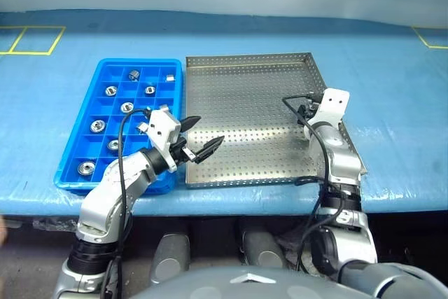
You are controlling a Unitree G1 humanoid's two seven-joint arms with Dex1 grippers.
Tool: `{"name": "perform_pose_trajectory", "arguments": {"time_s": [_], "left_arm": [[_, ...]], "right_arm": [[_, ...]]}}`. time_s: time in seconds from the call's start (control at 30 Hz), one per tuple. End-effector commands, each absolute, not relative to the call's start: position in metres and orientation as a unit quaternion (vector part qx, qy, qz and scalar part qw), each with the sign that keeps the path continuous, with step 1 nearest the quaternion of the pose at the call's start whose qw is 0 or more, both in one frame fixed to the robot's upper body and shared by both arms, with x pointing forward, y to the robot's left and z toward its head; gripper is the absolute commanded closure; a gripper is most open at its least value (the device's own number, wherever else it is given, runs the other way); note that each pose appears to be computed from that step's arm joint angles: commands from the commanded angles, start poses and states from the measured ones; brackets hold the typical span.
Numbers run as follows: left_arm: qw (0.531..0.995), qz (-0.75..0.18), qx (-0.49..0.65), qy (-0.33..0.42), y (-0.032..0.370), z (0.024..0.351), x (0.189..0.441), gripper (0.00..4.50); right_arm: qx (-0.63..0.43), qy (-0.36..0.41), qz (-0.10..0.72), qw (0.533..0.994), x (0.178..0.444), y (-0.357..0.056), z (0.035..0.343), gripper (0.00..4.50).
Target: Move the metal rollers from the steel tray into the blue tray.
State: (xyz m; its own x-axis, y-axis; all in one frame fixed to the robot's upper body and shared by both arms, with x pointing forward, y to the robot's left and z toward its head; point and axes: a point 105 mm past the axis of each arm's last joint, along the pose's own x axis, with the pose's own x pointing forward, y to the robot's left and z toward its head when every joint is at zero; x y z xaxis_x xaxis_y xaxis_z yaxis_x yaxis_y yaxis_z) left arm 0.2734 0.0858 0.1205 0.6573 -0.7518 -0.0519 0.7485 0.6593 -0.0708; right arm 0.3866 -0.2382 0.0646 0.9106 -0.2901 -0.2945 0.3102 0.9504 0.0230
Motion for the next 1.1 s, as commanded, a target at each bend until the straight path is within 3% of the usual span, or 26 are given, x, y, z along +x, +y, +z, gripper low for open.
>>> {"name": "perform_pose_trajectory", "arguments": {"time_s": [0.03, 0.4, 0.67, 1.1], "left_arm": [[0.907, -0.419, -0.029, 0.02, 0.082, 0.131, 0.273, 0.06], [0.914, -0.404, -0.04, 0.015, 0.084, 0.132, 0.273, 0.0], [0.912, -0.409, -0.038, 0.017, 0.082, 0.131, 0.272, 0.0], [0.907, -0.419, -0.034, 0.015, 0.075, 0.128, 0.272, 0.0]], "right_arm": [[0.024, 0.122, -0.181, 0.976, 0.398, -0.255, 0.073, 0.98], [0.016, 0.096, -0.195, 0.976, 0.405, -0.265, 0.079, 4.46], [0.084, 0.068, -0.127, 0.986, 0.387, -0.233, 0.101, 4.46], [0.085, 0.063, -0.046, 0.993, 0.321, -0.19, 0.124, 4.46]]}}
